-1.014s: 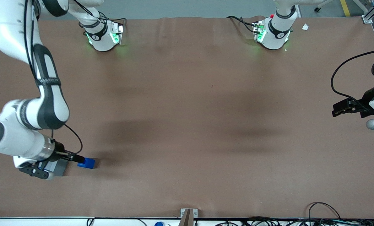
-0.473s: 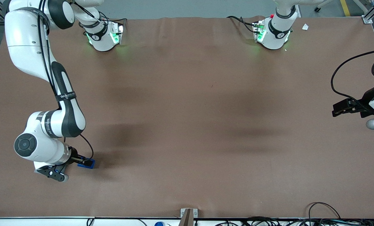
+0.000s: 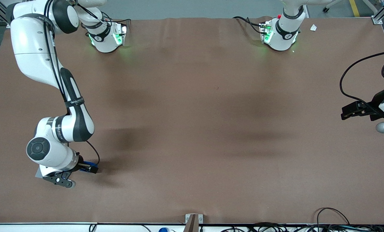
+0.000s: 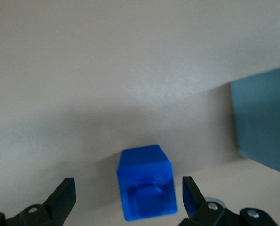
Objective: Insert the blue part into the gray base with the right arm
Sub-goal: 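Close the right gripper on the blue block and lift it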
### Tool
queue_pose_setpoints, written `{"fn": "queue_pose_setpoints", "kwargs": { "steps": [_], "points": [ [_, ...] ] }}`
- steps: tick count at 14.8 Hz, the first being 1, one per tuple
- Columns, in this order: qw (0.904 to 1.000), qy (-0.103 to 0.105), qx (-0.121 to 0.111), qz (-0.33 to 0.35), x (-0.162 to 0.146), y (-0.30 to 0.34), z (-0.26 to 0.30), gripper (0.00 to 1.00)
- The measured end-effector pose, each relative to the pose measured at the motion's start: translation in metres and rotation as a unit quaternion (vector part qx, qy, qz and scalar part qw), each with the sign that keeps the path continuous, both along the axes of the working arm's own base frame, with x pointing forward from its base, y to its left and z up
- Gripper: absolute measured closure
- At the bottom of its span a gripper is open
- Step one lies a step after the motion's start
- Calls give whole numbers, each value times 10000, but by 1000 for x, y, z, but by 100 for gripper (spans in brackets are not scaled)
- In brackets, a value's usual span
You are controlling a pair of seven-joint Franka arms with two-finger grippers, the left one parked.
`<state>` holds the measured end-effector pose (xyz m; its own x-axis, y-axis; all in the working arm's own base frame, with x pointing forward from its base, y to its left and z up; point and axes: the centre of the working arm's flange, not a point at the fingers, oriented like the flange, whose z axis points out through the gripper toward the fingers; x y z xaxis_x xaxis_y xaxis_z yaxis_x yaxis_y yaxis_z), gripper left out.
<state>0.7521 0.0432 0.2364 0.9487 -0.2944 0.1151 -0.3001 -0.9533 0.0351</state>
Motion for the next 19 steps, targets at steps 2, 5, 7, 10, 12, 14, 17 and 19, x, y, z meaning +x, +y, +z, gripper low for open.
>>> {"fn": "queue_pose_setpoints", "kwargs": {
  "steps": [2, 5, 7, 10, 12, 14, 17, 19],
  "points": [
    [9998, 22, -27, 214, -1, 1, -4, 0],
    [9966, 97, -97, 818, -1, -1, -5, 0],
    [9937, 222, -132, 1091, -4, -6, -8, 0],
    [9912, 401, -109, 1258, -7, -13, -12, 0],
    [9926, 424, 29, 1138, -8, -17, -13, 0],
    [9936, 454, 115, 1030, -8, -25, -13, 1],
    [9948, 442, 282, 878, -8, -31, -13, 4],
    [9948, 441, 306, 870, -8, -30, -13, 7]
  ]
}}
